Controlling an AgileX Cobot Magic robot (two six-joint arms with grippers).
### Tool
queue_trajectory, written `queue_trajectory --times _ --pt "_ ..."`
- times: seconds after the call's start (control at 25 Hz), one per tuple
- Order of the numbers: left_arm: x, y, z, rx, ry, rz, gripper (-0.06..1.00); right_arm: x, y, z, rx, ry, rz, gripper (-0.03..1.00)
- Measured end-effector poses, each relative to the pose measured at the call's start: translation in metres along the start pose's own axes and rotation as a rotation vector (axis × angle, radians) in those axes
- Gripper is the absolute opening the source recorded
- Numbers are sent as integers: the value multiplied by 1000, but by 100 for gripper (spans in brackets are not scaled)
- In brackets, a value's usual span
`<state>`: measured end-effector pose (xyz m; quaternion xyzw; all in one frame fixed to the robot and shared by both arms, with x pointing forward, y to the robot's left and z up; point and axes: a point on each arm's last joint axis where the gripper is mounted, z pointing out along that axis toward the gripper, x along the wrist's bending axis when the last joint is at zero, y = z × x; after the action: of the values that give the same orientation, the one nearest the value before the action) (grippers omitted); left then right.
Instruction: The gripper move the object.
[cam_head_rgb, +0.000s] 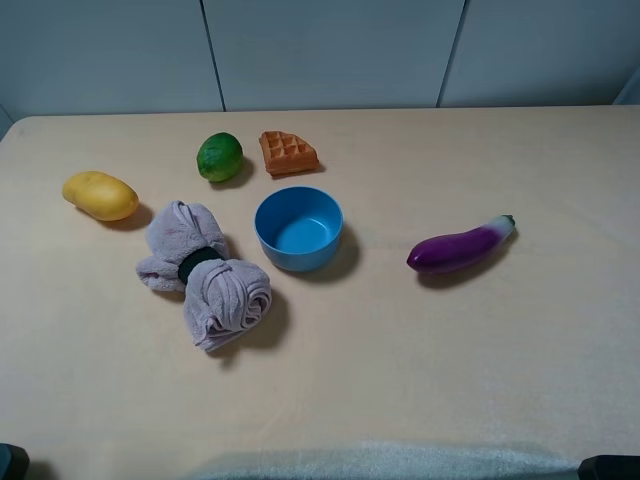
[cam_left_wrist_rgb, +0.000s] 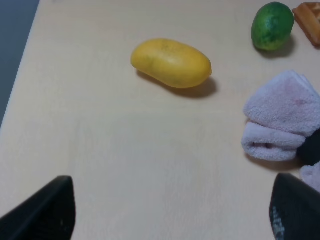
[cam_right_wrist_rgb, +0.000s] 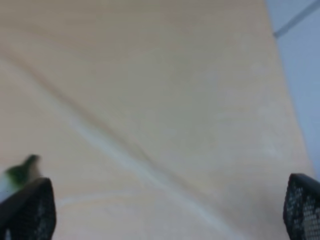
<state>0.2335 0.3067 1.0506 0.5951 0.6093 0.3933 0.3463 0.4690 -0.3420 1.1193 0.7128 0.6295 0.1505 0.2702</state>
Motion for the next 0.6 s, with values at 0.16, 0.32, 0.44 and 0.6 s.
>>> queue_trajectory --times 0.16,0.32,0.44,0.6 --pt "0 0 0 0 0 0 85 -5 -47 -27 -132 -11 35 69" --pt "0 0 0 0 0 0 85 -4 -87 -57 -267 -13 65 69" --pt "0 0 0 0 0 0 85 -4 -115 -77 -350 -19 81 69" --pt "0 0 0 0 0 0 85 -1 -143 -85 -381 -5 101 69"
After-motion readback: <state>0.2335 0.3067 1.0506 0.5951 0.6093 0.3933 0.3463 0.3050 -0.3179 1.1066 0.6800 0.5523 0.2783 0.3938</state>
